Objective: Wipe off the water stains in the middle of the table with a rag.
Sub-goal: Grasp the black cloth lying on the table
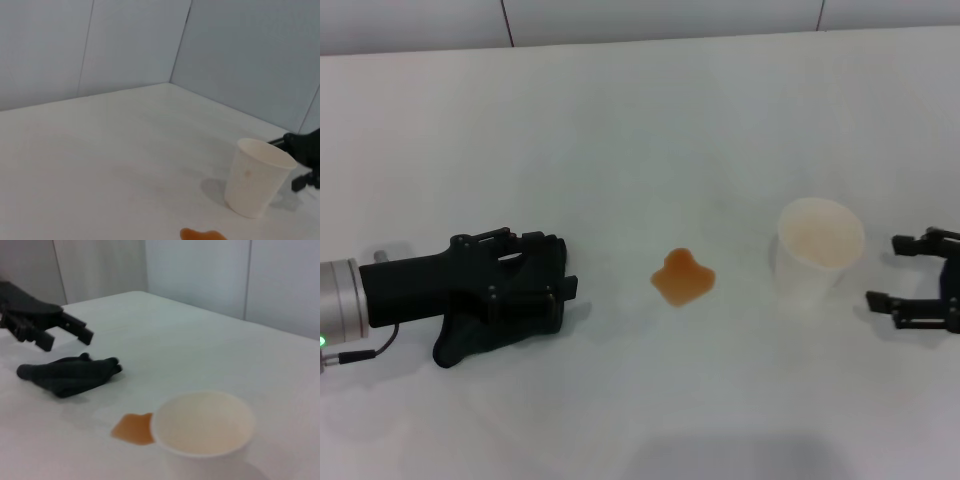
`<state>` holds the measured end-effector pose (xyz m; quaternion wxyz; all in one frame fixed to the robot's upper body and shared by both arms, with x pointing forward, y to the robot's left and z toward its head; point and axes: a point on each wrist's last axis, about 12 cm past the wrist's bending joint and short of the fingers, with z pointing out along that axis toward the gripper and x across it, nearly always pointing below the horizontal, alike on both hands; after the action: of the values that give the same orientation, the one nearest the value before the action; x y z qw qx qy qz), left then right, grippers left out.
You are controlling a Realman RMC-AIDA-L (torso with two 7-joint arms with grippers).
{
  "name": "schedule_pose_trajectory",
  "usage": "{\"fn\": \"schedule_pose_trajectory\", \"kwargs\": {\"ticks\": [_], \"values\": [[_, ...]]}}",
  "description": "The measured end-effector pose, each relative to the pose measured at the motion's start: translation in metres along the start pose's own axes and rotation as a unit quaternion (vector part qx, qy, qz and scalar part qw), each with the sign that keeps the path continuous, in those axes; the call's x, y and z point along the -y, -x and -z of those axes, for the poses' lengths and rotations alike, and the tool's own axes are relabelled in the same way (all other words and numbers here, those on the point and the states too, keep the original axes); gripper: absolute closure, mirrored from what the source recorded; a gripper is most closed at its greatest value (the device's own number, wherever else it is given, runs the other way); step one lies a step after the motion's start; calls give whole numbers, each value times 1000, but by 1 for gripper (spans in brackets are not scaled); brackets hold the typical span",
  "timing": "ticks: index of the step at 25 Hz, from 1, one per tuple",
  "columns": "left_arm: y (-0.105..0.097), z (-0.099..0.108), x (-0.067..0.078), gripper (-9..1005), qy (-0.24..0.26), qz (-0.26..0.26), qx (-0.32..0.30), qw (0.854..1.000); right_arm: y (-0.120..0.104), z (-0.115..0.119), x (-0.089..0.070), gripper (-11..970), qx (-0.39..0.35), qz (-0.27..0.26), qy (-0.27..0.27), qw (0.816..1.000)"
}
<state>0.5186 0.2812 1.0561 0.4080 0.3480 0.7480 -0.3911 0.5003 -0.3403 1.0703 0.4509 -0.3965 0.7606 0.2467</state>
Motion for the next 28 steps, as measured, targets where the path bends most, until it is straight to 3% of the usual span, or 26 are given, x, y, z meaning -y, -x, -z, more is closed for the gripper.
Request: {"fn": "schedule_pose_trajectory", "kwargs": {"ticks": [5, 10, 13, 15, 20, 25, 28], "values": [[0, 0, 0, 160, 0, 0, 1, 1000, 20, 21, 3, 102, 15, 7, 30, 999], [1, -1, 0, 160, -1, 0, 2, 1000, 48, 33, 4, 102, 36, 54, 52, 997], [3, -3, 0, 161, -3, -2, 3, 1000, 60, 29, 0, 102, 39, 81, 57, 994], [5, -5, 0, 161, -5, -2, 3, 1000, 76, 14, -7, 102, 29, 123, 82, 989], [16, -10, -1, 161, -22, 26, 2, 999, 90, -10, -9, 102, 16, 155, 96, 983], [39, -8, 3, 162, -67, 31, 0, 997, 98, -22, -8, 102, 13, 172, 93, 981], [61, -2, 6, 162, -88, 23, -33, 995, 100, -23, -7, 102, 14, 175, 90, 980]]}}
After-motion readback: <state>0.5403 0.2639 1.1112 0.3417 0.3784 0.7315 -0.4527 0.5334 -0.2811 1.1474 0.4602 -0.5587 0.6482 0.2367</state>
